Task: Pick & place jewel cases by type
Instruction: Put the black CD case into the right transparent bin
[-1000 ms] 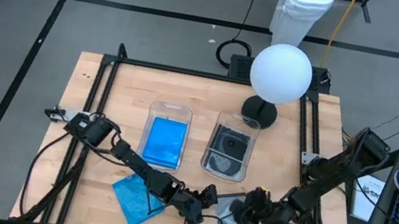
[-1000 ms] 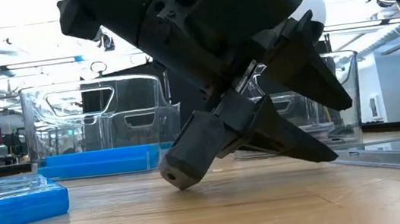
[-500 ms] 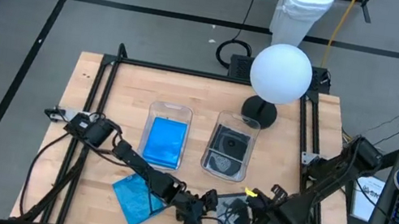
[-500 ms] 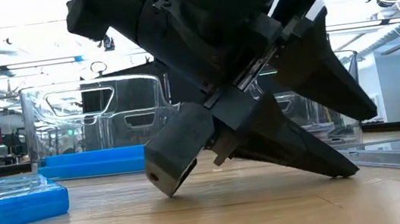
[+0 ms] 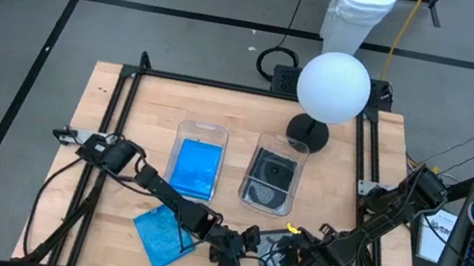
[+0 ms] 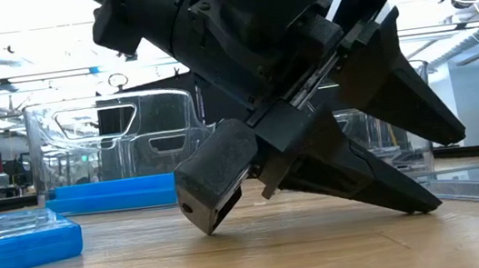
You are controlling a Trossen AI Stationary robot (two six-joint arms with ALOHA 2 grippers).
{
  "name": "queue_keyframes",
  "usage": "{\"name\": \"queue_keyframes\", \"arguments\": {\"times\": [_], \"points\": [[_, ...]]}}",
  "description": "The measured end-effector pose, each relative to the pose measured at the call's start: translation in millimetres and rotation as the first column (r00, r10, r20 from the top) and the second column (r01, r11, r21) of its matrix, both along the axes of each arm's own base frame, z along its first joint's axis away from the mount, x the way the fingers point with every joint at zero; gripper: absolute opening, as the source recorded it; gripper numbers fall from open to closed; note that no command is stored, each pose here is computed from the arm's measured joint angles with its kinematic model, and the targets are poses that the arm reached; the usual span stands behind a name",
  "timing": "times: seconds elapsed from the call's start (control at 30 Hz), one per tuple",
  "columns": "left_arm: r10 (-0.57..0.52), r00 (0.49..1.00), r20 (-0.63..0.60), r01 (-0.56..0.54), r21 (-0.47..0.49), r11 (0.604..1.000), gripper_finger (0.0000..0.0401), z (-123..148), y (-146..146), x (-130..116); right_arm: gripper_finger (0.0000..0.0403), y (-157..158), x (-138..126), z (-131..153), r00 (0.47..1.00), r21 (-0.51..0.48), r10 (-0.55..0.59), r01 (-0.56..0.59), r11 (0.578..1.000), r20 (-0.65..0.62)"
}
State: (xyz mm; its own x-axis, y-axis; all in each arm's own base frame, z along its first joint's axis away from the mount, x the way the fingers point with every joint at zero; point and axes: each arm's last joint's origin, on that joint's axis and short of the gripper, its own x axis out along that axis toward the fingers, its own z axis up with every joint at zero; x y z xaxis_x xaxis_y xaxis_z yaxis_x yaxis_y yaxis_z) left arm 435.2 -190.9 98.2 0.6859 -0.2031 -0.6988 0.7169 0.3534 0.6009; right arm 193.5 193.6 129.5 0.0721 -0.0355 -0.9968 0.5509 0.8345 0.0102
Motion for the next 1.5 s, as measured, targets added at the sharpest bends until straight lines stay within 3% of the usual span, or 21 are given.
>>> {"name": "queue_keyframes", "arguments": {"times": [0.8,1.5], "points": [[0.064,0.998,0.021,-0.064,0.006,0.998,0.0227,-14.6,6.6,8.9,0.0,13.1,18.6,-1.3,0.971,0.063,0.062,-0.079,0.995,0.233],[0.092,0.987,0.132,-0.094,0.005,0.996,0.0228,-7.6,-4.2,11.4,0.0,13.6,16.8,-3.5,0.962,0.047,0.078,-0.094,0.994,0.262]]}}
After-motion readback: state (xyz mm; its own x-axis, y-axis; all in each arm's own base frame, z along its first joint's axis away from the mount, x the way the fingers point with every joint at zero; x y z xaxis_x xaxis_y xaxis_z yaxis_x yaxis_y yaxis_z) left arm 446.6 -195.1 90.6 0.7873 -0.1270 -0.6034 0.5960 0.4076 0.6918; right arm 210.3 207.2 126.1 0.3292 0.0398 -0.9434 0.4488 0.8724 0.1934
